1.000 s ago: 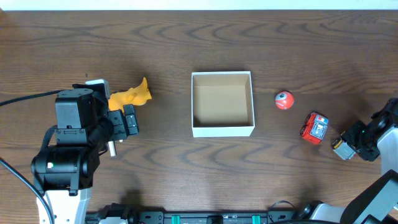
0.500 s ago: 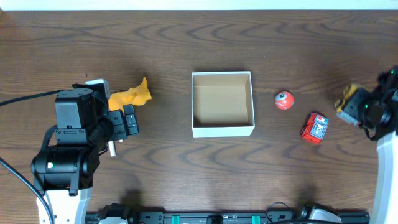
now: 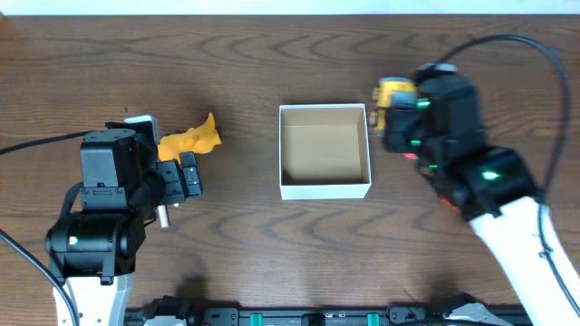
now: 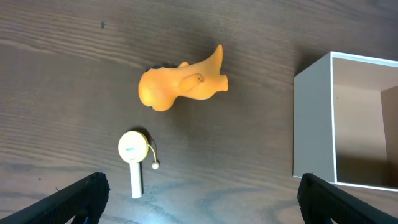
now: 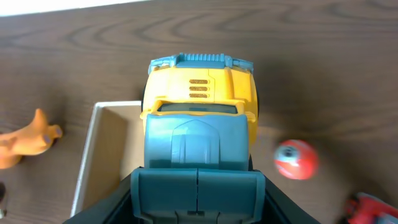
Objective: Pack container
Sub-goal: 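Carry the dump truck into the white box and release it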
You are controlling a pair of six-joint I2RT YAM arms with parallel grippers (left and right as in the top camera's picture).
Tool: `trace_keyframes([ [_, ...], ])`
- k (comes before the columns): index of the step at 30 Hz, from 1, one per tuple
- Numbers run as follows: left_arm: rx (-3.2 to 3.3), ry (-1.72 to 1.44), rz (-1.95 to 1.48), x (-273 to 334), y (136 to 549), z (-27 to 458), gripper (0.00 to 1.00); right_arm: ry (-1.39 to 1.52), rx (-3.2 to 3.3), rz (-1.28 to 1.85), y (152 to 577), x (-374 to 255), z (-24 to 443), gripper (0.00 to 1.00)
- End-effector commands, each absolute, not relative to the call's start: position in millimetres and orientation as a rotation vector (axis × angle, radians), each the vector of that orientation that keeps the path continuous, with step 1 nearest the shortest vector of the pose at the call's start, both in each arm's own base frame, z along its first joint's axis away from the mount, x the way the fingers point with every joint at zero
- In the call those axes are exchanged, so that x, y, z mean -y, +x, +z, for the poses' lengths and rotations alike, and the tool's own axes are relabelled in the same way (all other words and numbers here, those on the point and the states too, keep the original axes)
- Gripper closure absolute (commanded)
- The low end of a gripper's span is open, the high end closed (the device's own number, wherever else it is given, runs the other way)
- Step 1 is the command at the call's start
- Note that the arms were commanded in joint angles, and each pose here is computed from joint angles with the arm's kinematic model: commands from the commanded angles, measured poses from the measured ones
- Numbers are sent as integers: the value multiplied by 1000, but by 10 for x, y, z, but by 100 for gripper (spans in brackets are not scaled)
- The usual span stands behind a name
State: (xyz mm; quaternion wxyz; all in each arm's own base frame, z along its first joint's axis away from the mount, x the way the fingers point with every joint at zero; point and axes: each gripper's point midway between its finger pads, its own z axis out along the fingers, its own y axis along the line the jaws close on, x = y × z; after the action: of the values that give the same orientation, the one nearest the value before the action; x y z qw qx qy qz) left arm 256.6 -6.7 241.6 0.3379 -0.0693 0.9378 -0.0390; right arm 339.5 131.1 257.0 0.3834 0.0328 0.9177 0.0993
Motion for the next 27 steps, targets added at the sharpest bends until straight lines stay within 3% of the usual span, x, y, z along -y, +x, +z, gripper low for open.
trace_keyframes([
  [1, -2426, -187, -102, 55, 2582, 2485, 2, 179, -2330, 197, 3480, -1427, 2471, 99],
  [13, -2448, -189, -100, 55, 2581, 2414, 2, 135, -2515, 103, 3705, -1757, 1589, 98],
  [27, -2511, -195, -94, 56, 2640, 2259, 2, 113, -2605, 98, 3761, -1869, 1167, 98],
])
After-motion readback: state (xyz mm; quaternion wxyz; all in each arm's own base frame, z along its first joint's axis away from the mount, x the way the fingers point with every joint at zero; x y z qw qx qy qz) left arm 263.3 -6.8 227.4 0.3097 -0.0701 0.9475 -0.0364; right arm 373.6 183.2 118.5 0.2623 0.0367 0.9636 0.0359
